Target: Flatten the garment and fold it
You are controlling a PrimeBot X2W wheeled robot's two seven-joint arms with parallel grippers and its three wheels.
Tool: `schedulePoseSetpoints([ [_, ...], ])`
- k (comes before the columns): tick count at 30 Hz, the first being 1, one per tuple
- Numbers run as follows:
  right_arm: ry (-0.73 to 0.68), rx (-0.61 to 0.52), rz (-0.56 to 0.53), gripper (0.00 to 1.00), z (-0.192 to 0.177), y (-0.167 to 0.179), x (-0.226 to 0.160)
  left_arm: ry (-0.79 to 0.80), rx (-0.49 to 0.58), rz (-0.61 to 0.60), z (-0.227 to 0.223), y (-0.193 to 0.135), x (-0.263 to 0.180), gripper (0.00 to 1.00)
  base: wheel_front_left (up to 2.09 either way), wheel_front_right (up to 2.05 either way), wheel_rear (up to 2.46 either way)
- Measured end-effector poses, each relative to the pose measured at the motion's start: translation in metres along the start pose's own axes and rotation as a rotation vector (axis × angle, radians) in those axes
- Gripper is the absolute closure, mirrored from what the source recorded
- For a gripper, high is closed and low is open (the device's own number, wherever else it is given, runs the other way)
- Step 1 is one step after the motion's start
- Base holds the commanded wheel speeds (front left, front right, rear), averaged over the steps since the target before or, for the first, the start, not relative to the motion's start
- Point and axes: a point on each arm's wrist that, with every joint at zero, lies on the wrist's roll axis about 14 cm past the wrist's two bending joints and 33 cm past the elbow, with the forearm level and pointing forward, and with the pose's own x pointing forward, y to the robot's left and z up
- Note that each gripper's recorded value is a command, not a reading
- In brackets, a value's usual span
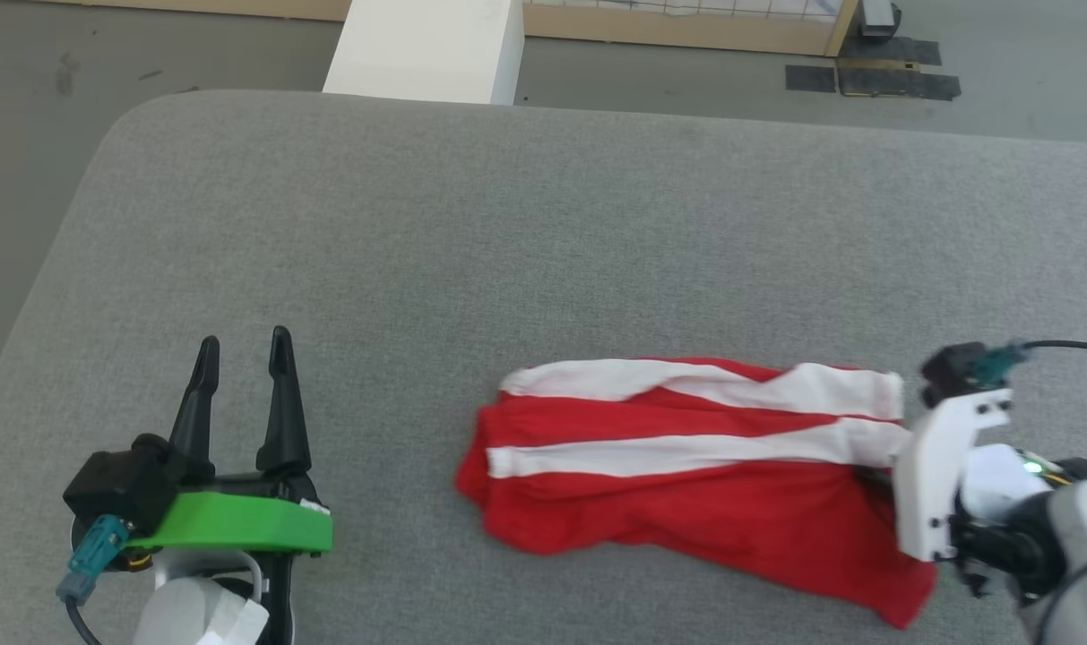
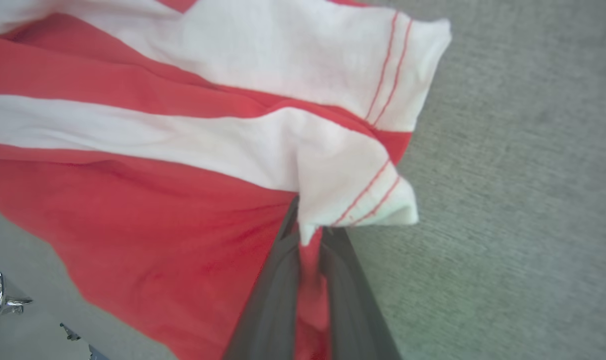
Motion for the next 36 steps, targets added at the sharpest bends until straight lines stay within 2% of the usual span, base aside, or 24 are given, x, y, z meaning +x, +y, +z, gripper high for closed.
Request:
schedulePoseSetpoints([
  [3,0.009,0.03,-0.061,1.0,-0.006,-0.025,-0.012,0.004,0.001,-0.008,-0.001,-0.003,-0.001,0.0,0.0,0.0,0.0],
  [4,0.018,0.053,-0.132,1.0,-0.012,-0.05,-0.024,0.004,0.003,-0.017,-0.001,-0.006,0.0,0.0,0.0,0.0,0.0],
  [7,0.033,0.072,-0.2,1.0,-0.017,-0.073,-0.033,0.007,0.009,-0.024,-0.003,-0.008,0.001,0.0,0.0,0.0,0.0],
  [13,0.066,0.063,-0.265,1.0,-0.021,-0.086,-0.043,0.014,0.008,-0.031,-0.005,-0.01,0.001,0.0,0.0,0.0,0.0],
  [18,0.102,-0.019,-0.266,1.0,-0.015,-0.07,-0.051,0.009,0.005,-0.042,-0.003,-0.014,0.0,0.0,0.0,0.0,0.0],
  [25,0.121,-0.179,-0.223,1.0,0.0,-0.028,-0.07,0.008,0.009,-0.054,-0.001,-0.018,-0.006,0.0,0.0,0.0,0.0],
  [36,0.08,-0.388,-0.029,1.0,0.014,0.064,-0.061,0.0,0.016,-0.049,0.003,-0.016,-0.012,0.0,0.0,0.0,0.0],
])
